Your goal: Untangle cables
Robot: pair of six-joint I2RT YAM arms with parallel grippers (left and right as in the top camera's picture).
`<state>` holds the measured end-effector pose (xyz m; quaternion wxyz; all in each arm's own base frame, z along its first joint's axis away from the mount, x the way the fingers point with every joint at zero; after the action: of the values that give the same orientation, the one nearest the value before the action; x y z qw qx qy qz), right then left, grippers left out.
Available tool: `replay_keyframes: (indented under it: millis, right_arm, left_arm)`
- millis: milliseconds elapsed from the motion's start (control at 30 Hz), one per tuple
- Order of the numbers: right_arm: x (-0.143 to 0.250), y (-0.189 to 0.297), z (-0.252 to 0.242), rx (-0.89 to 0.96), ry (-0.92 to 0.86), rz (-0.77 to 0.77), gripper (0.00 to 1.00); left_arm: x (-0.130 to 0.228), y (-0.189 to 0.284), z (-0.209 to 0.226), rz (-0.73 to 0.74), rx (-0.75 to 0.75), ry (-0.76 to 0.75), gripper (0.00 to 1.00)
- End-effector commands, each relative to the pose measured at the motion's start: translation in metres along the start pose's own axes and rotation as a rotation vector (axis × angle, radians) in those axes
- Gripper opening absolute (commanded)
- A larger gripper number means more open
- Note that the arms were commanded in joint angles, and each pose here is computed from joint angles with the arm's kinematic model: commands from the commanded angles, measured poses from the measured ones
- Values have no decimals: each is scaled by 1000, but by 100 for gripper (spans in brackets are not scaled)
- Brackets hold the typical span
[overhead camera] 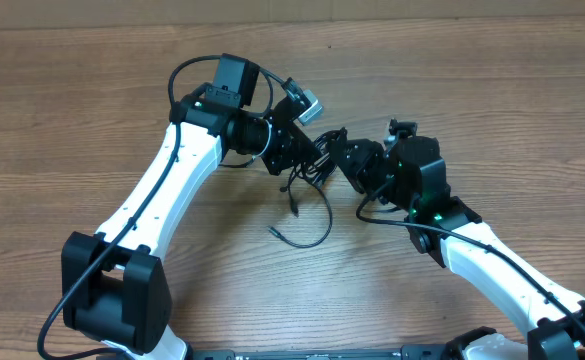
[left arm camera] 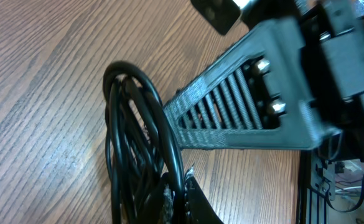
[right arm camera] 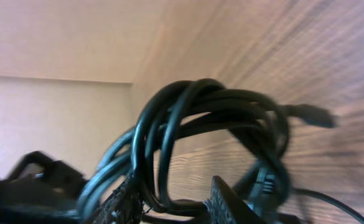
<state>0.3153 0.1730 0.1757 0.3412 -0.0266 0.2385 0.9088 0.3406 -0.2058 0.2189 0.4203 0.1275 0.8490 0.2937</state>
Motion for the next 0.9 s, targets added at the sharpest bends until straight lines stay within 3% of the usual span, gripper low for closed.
replay_keyframes:
  millis: [0,200,467,867]
  right_arm:
    - [-1,-3,-16,84,-21,-23,32]
    - [0,-6,-19,92,-24,-14,33]
    - [1,-6,1,-30,11,25,34]
    - [3,-11,-4,-11,1,33,33]
  left_arm:
    - [-8,3,-8,-37,56,-48,4]
    - [-10,3,-12,-49,86,-59,4]
    - [-10,3,-12,-50,90,-59,4]
    - [-12,4,-18,-75,145,-84,4]
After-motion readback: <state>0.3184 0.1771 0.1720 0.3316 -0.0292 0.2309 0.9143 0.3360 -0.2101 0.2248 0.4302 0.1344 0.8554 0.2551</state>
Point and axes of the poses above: each gripper's point midway between its finger pads, its own y axis back along the fingers, its own z axis along the line the jaws close on, x = y × z, the point moved 6 cm from there along y, back along the fingers, and after that the axes turned 4 degrees about y, right-handed, at the moved point
